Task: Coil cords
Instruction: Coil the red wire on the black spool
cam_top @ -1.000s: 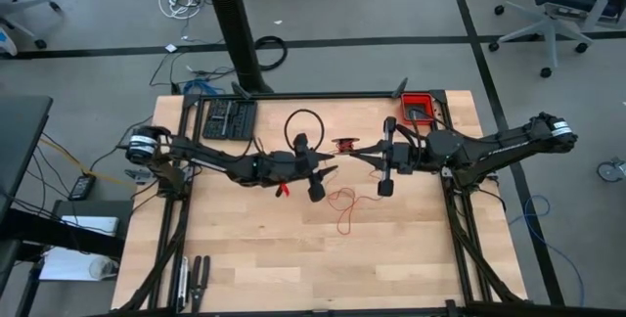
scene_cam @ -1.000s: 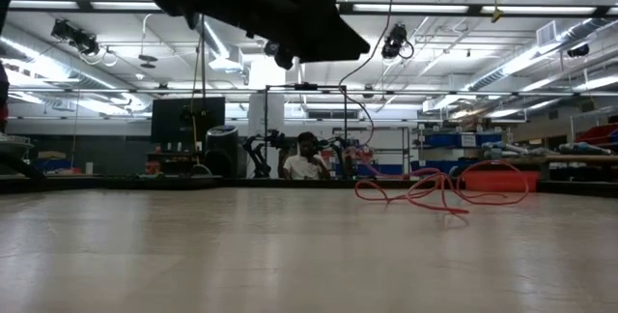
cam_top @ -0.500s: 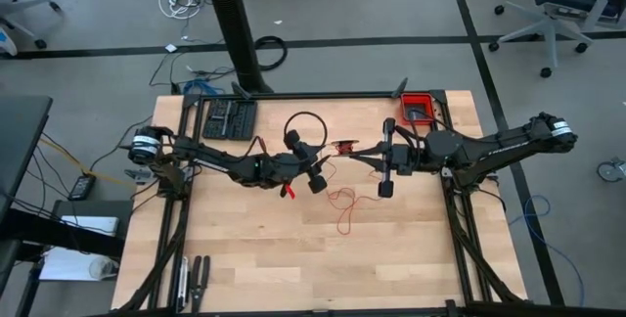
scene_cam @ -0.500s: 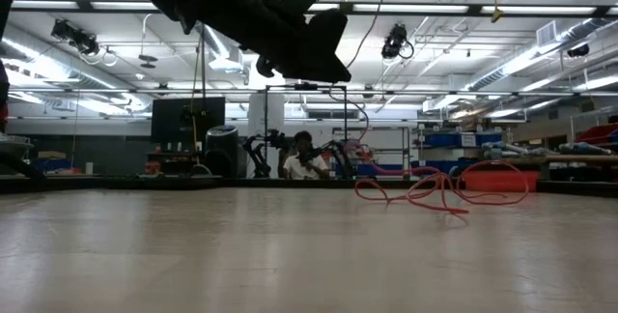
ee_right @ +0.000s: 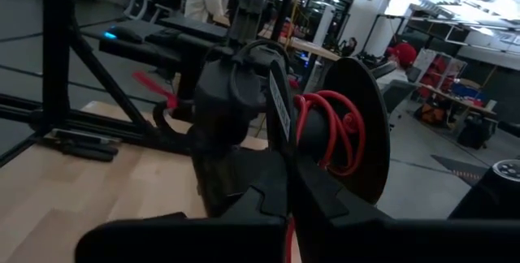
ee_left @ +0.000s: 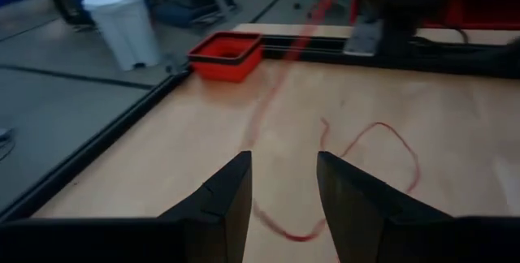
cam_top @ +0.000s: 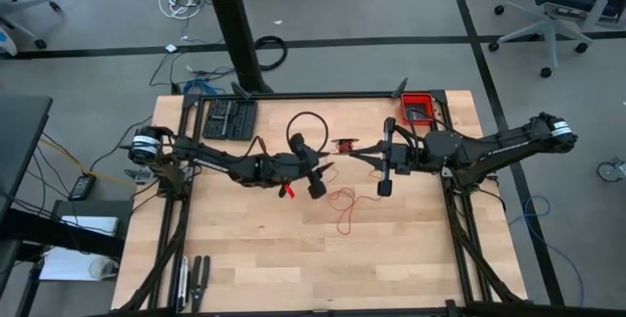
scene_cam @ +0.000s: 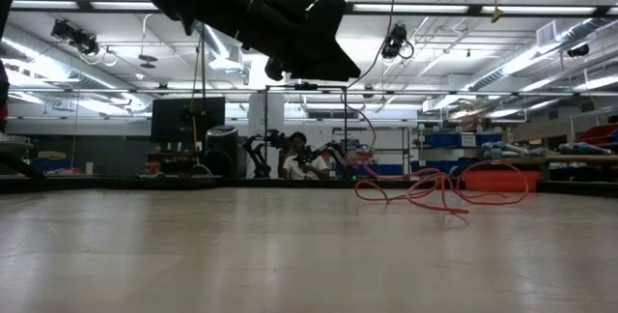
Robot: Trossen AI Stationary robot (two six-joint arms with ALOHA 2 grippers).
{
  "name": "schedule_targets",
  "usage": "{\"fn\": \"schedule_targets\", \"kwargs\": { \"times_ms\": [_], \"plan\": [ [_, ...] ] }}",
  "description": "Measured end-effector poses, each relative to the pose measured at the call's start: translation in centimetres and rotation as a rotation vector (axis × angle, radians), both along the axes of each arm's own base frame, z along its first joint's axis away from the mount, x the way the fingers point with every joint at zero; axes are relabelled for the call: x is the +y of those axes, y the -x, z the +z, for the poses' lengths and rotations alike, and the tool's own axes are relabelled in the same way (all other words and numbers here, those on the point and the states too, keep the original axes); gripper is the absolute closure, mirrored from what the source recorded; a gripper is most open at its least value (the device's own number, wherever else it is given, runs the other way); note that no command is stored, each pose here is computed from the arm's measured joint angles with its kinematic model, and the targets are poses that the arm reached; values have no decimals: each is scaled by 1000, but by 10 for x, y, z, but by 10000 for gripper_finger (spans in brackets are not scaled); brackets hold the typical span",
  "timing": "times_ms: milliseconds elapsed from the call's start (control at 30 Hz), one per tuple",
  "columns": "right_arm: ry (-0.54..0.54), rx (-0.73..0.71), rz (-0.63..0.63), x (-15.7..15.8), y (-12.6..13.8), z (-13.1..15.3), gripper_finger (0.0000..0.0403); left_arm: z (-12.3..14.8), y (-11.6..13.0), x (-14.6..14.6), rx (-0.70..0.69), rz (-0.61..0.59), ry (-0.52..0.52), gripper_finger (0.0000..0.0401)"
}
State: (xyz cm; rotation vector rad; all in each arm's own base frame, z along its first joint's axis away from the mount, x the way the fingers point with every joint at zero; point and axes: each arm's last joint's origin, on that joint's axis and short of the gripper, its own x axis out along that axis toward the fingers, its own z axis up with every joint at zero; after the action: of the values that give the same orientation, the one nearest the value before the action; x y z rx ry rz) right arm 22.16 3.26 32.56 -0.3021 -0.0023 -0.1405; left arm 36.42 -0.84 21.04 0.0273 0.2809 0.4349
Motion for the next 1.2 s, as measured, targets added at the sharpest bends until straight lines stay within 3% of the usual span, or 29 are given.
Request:
{"fn": "schedule_targets", "kwargs": {
  "times_ms": [133,400,800,900,1033,1200],
  "plan": [
    [0,0,0,0,0,0,401,0,1,3,-7,60,11,257],
    [-2,-6,1,0,0,1,401,-3,1,3,-1,41,64,257],
    [-3,-17,11,0,0,2,401,-19,-3,10,30,104,70,261],
    [-3,-13,11,0,0,1,401,-19,-3,10,34,102,68,293],
    [-2,-10,11,0,0,1,401,-20,-4,9,55,39,68,383],
    [6,30,-3,0,1,-2,401,-19,-1,7,82,24,66,397]
  ]
}}
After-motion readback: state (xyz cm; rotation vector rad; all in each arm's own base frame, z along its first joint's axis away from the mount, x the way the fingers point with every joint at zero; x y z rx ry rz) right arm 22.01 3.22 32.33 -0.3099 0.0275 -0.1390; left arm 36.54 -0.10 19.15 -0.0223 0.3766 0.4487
